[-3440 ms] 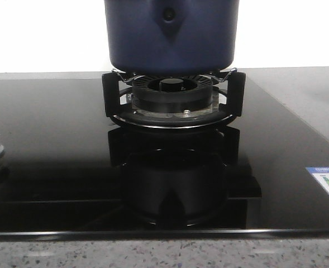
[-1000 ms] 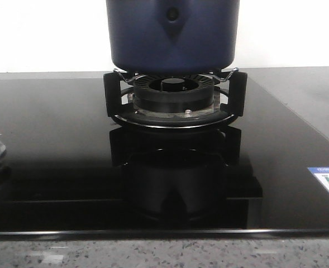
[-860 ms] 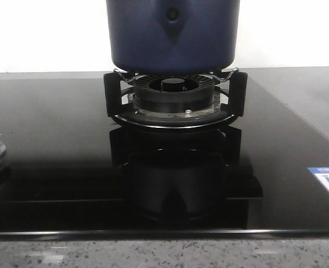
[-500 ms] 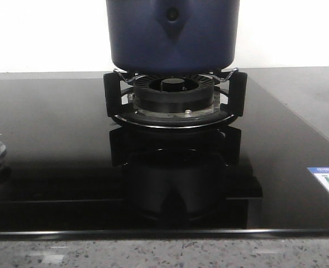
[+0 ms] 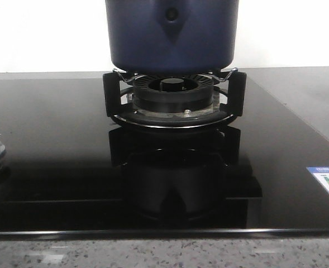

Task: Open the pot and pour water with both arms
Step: 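Move the right gripper down around the light blue ribbed cup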

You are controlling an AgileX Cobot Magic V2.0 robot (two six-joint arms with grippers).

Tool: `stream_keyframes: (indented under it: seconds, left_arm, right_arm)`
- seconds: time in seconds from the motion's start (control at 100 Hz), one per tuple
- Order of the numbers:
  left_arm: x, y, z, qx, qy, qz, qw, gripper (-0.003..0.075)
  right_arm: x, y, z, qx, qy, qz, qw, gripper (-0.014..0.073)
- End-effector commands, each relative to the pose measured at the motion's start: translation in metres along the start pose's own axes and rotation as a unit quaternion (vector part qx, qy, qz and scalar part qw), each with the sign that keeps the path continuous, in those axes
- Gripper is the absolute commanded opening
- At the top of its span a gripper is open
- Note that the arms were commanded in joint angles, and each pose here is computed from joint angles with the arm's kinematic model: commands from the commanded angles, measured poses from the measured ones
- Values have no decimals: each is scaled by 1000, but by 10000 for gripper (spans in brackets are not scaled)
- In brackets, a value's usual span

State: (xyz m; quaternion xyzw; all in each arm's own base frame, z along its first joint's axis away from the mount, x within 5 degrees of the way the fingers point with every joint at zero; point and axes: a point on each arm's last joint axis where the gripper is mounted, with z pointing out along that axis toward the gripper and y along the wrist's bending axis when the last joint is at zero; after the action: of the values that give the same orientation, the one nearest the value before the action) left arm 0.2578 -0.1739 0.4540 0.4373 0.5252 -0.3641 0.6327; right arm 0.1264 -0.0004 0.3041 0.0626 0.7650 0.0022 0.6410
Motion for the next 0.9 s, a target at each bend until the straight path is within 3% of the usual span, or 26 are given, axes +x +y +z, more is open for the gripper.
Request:
stream_keyframes:
  seconds: [0.0,0.74,0.84,0.89]
  left_arm:
    - [-32,-7,-10,-3,-57,-3,998,335]
    - [-32,-7,-10,-3,-57,-3,998,335]
    - [-32,-7,-10,-3,-57,-3,998,335]
    - [-32,-7,-10,-3,-57,-3,998,335]
  right_arm:
    - [-15,2,-3,-10,-27,-10,1000,532]
    - [-20,2,-4,-6,-45,-63,997,532]
    - [-15,6,-4,-27,-9,-51,998,532]
    - [-12,8,-4,-40,7,-93,995,532]
